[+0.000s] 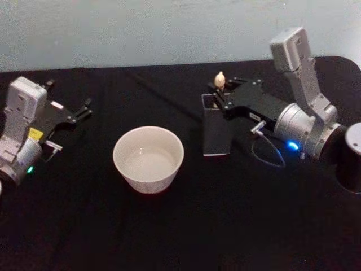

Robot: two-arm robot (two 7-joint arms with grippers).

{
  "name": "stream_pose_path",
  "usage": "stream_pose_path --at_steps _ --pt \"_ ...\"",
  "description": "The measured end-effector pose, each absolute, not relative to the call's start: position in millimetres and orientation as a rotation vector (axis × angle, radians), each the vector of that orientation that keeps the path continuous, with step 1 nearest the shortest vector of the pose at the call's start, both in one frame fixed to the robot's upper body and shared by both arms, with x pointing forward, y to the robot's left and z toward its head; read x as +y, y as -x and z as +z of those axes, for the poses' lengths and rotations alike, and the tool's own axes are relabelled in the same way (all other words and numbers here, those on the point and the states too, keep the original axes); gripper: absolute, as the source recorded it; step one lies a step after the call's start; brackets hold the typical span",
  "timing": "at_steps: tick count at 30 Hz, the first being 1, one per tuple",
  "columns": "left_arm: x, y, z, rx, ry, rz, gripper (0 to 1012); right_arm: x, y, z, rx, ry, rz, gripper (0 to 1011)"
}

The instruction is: Pick up the stirring spoon with one hand, stir inside the cup, then place it back in its original position.

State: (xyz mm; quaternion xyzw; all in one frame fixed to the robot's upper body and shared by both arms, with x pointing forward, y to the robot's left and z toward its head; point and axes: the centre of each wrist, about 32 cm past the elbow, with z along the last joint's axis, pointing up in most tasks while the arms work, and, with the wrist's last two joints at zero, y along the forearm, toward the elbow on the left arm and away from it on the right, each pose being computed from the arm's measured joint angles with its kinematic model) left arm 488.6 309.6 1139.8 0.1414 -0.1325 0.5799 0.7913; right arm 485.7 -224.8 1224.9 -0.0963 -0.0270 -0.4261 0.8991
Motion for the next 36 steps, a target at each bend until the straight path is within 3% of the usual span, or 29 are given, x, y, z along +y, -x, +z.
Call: stream_pose_path --at_steps 36 --pt "310 -489 1140 -0.285 -0.304 1.248 1001 -232 -479 1263 -0.068 0.035 -0.899 197"
